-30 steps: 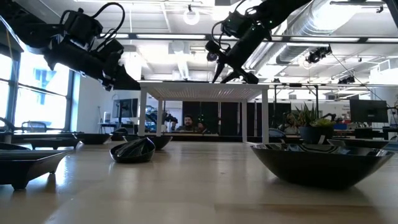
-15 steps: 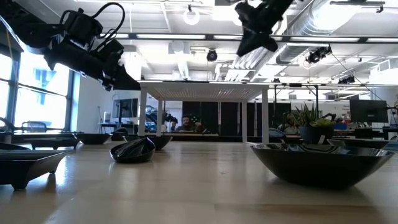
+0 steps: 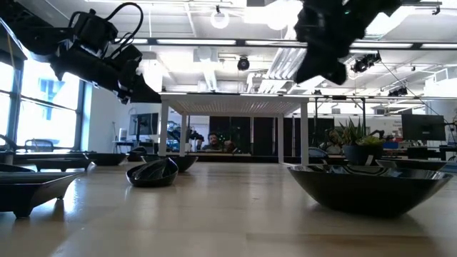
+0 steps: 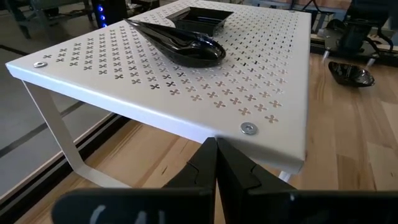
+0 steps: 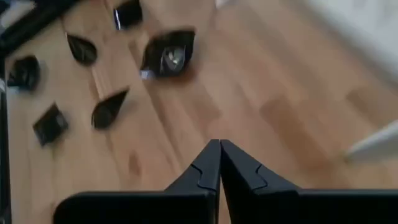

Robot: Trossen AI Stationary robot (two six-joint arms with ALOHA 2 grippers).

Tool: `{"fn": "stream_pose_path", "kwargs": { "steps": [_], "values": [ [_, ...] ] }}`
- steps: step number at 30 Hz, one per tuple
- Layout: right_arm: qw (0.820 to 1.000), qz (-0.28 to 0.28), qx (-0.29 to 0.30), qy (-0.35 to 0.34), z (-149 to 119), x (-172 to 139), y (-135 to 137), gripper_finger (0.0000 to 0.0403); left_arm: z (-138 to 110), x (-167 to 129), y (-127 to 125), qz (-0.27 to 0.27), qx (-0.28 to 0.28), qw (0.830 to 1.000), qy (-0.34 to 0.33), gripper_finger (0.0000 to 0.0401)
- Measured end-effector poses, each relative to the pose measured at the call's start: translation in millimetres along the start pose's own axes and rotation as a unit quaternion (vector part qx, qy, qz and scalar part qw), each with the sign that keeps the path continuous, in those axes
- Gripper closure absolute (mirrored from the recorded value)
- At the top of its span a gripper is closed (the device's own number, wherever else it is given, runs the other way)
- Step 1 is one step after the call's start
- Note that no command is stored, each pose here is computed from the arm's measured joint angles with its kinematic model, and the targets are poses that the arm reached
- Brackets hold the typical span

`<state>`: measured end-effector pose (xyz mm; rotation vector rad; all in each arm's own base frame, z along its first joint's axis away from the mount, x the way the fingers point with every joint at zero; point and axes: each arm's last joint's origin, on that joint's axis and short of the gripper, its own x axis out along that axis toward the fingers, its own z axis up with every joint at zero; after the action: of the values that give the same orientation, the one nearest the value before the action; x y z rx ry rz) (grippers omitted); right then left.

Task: Pick & Place Mini shaped plates
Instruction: Put the leaf shaped bowl on the shelf

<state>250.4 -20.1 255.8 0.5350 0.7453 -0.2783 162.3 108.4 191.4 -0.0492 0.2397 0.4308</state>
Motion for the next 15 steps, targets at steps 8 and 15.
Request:
{"fn": "stream_pose_path", "kwargs": {
  "steps": [8, 15],
  "values": [
    [0.999, 0.007, 0.025, 0.037, -35, 0, 33, 0.0389, 0, 0, 0, 0.000, 0.000, 1.000, 0.000, 0.0401],
    [0.996, 0.012, 0.070, 0.053, -50, -3, 48, 0.0329, -1, 0, 0, 0.000, -0.001, 1.000, 0.007, 0.0401]
  ]
}}
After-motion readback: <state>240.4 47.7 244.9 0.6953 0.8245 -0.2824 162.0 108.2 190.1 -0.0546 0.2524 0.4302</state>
